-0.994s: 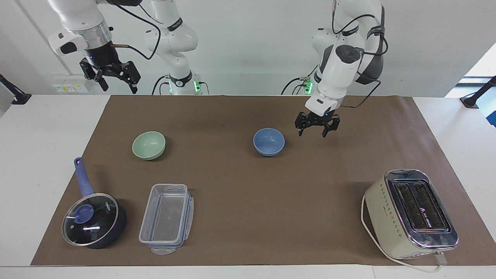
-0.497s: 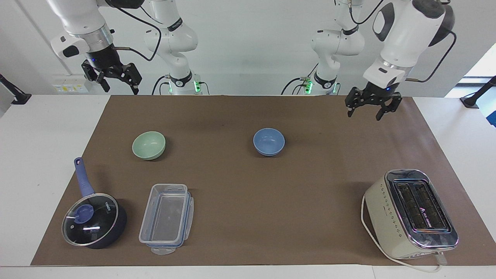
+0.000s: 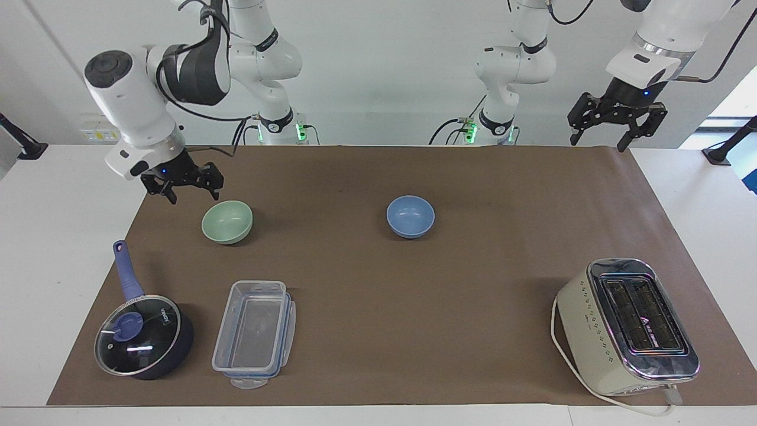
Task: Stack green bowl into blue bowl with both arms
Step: 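Grasp the pale green bowl rim with the right gripper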
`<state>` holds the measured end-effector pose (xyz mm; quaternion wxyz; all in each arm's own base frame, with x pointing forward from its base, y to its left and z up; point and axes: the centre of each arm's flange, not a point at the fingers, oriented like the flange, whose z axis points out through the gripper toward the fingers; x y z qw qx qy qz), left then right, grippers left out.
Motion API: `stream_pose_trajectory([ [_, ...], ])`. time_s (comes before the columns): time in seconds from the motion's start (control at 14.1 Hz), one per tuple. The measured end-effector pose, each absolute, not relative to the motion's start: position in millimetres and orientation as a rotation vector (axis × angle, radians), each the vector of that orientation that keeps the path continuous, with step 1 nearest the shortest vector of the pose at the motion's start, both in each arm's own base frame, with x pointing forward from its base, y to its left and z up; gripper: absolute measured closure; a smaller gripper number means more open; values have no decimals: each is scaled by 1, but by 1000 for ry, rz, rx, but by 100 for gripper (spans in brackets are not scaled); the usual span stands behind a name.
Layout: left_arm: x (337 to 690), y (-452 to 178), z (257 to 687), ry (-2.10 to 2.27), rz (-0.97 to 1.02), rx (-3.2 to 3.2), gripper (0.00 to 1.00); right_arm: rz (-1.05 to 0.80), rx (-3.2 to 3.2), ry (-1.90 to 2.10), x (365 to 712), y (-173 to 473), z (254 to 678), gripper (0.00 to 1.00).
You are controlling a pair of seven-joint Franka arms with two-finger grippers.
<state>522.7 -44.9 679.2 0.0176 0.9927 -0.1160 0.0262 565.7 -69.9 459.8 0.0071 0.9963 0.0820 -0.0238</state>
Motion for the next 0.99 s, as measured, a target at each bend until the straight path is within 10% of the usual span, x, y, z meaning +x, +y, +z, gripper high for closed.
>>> stream_pose_trajectory([
  [0.99, 530, -49, 692, -370, 19, 3087, 0, -196, 3133, 340, 511, -113, 318, 0],
])
